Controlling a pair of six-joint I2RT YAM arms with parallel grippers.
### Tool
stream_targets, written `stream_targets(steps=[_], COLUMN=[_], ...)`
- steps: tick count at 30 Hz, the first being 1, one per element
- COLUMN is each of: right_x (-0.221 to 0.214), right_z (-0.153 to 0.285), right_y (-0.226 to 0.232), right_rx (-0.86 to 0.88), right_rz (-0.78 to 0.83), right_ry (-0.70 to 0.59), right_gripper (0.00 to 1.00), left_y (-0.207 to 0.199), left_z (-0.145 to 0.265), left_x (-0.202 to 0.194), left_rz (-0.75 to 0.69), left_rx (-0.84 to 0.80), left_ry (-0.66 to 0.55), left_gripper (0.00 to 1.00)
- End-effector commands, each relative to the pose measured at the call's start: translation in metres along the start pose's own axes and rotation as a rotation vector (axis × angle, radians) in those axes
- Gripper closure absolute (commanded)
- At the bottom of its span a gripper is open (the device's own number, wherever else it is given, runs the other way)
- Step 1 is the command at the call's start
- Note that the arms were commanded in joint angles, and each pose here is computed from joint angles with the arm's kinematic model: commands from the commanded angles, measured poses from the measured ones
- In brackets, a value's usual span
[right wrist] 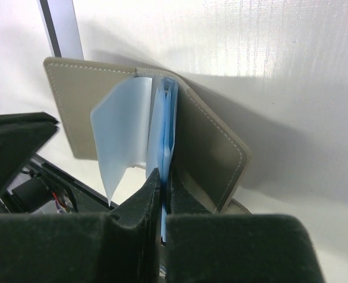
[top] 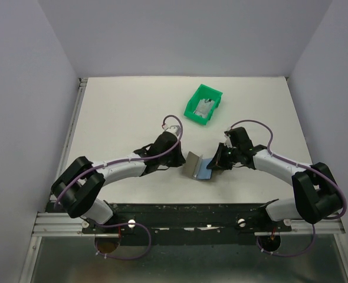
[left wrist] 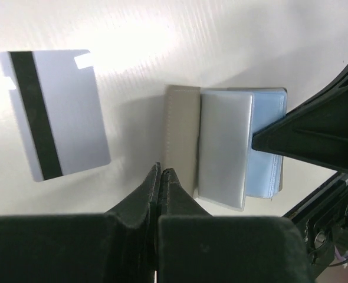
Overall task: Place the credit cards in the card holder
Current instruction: Open the card holder at the center of the board.
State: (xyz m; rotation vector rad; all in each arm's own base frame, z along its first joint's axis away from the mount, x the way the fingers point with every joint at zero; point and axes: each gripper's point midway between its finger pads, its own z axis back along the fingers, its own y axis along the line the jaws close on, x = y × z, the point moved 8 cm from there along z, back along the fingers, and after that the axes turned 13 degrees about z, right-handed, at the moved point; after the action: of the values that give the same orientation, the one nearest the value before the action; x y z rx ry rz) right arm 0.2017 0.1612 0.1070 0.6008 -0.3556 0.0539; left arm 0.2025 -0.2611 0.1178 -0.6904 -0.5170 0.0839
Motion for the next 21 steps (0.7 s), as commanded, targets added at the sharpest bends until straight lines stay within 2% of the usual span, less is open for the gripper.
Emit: stream_targets(steps=[1,5,11,15,21], right_x=[-0.001,-0.001,-0.001,0.0,0.0], right_z=[0.001,0.002,0.001,0.0,0.001], right_y=[-0.001,0.0,-0.001,0.0,0.001], right_rx=[-0.005,-0.002,-0.004,0.002,0.008], right_rz=[0.019,0.021,0.018,0.018,0.013], right_ry=[0.0,-0.004,0.0,-0.002,-0.003], right_gripper=[0.97,0.97,0.97,0.97,0.97], left_y=[0.008,-0.01,-0.066,-0.096,-0.105], left_z=[0.02,0.037,0.052,0.043,0.015], left_x=[0.019,0.031,0.033,0.016,-0.01], left_rz=[0.015,-0.03,-0.157,-0.228,-0.214], left_rx=[0.06,-0.034,-0.317,-0.411,-0.435], left_ry=[-0.097,-0.139,-0.084,-0.005,0.087], left_gripper=[1.0,1.0,1.0,1.0,1.0])
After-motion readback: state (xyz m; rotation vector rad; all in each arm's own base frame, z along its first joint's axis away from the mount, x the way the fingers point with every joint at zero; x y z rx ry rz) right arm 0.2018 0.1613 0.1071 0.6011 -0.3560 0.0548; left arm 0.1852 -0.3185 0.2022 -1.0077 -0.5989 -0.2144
